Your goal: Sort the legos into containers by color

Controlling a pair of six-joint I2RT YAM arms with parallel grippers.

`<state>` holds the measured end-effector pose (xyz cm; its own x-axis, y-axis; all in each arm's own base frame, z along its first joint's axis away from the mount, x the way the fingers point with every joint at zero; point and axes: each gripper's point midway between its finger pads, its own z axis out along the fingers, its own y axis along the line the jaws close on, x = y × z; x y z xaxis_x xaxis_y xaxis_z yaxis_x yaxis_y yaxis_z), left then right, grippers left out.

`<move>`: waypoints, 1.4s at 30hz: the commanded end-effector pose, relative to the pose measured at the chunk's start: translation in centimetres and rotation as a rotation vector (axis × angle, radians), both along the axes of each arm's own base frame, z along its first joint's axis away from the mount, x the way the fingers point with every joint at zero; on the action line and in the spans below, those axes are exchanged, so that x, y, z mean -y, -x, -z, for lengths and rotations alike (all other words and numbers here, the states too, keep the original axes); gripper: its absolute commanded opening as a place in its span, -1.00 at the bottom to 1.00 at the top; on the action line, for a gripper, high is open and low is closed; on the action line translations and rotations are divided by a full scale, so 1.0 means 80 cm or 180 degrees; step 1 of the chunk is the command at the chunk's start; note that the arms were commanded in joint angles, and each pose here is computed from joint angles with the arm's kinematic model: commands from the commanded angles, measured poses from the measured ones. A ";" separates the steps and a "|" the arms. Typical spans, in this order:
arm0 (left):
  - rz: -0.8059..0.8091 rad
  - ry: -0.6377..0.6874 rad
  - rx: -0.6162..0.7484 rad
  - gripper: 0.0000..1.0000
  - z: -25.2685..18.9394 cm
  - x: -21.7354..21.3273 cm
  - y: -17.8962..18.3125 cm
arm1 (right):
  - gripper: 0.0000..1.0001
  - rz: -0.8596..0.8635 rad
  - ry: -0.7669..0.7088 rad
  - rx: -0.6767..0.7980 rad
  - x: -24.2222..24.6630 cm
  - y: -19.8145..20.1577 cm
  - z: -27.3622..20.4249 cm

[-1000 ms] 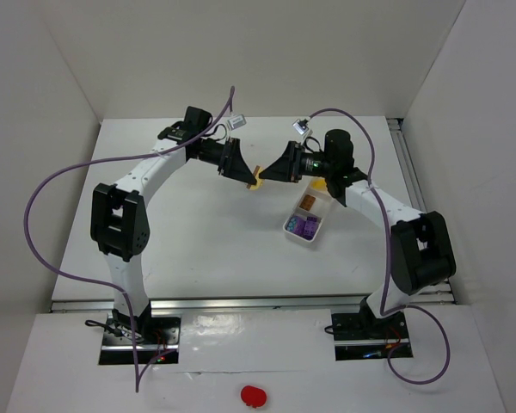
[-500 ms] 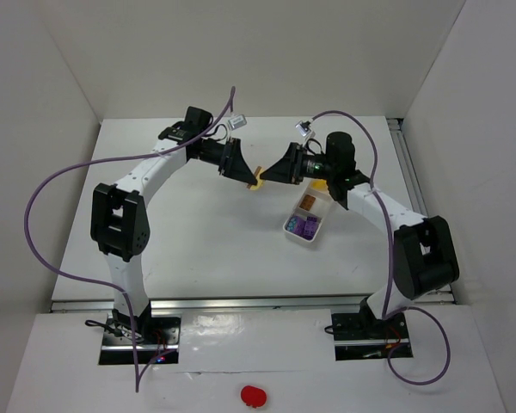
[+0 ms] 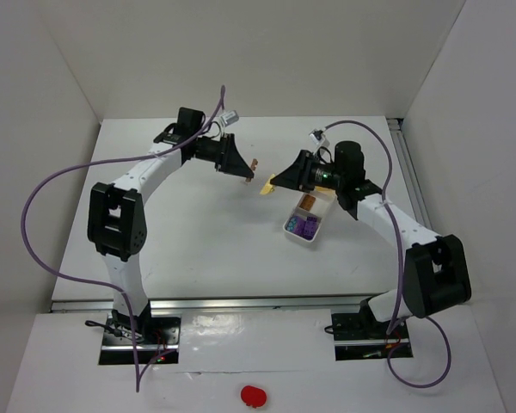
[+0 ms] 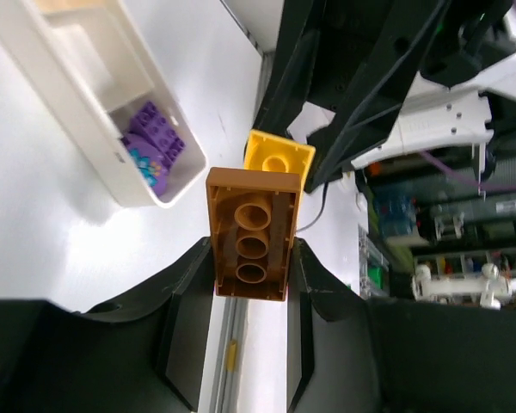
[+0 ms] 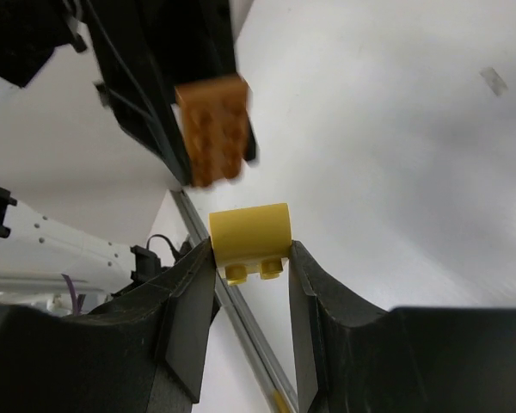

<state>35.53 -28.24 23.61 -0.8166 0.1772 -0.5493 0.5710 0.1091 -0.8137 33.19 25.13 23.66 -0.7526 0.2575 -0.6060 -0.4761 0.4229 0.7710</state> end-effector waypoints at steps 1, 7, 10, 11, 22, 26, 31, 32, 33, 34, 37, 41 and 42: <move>-0.0147 0.0180 0.0207 -1.00 -0.042 -0.023 -0.018 | -0.97 0.0118 0.0133 -0.0017 0.015 0.003 0.010; -0.0125 0.0211 0.0155 -1.00 -0.043 -0.023 -0.016 | -0.97 0.0236 0.0334 0.0127 0.024 -0.007 0.004; -0.0157 0.0182 0.0133 -1.00 -0.037 -0.022 -0.020 | -0.97 0.0353 0.0515 0.0152 0.031 -0.018 0.006; -0.0197 0.0146 0.0113 -1.00 -0.031 -0.022 -0.021 | -0.97 0.0427 0.0621 0.0110 0.036 -0.023 0.013; -0.0779 -0.0682 -0.0153 -1.00 0.043 -0.027 -0.051 | -0.94 0.2390 0.2425 -0.0807 0.199 -0.039 0.106; -0.0744 -0.0728 -0.0126 -1.00 0.044 -0.023 -0.050 | -0.94 0.2462 0.2516 -0.0872 0.204 -0.042 0.118; -0.0732 -0.0740 -0.0126 -1.00 0.046 -0.024 -0.049 | -0.94 0.2732 0.2557 -0.0732 0.223 -0.067 0.113; -0.0699 -0.0753 -0.0153 -1.00 0.051 -0.019 -0.047 | -0.94 0.2770 0.2545 -0.0655 0.224 -0.073 0.105; -0.0699 -0.0753 -0.0154 -1.00 0.051 -0.019 -0.047 | -0.94 0.2787 0.2508 -0.0615 0.221 -0.087 0.104; -0.0699 -0.0753 -0.0154 -1.00 0.051 -0.019 -0.047 | -0.94 0.2852 0.2533 -0.0588 0.229 -0.096 0.101; -0.0679 -0.0732 -0.0160 -1.00 0.050 -0.018 -0.045 | -0.94 0.2933 0.2584 -0.0586 0.237 -0.123 0.103; -0.0679 -0.0732 -0.0160 -1.00 0.050 -0.018 -0.045 | -0.94 0.2967 0.2702 -0.0624 0.248 -0.147 0.119; -0.0679 -0.0732 -0.0160 -1.00 0.050 -0.018 -0.045 | -0.94 0.2979 0.2727 -0.0666 0.252 -0.153 0.126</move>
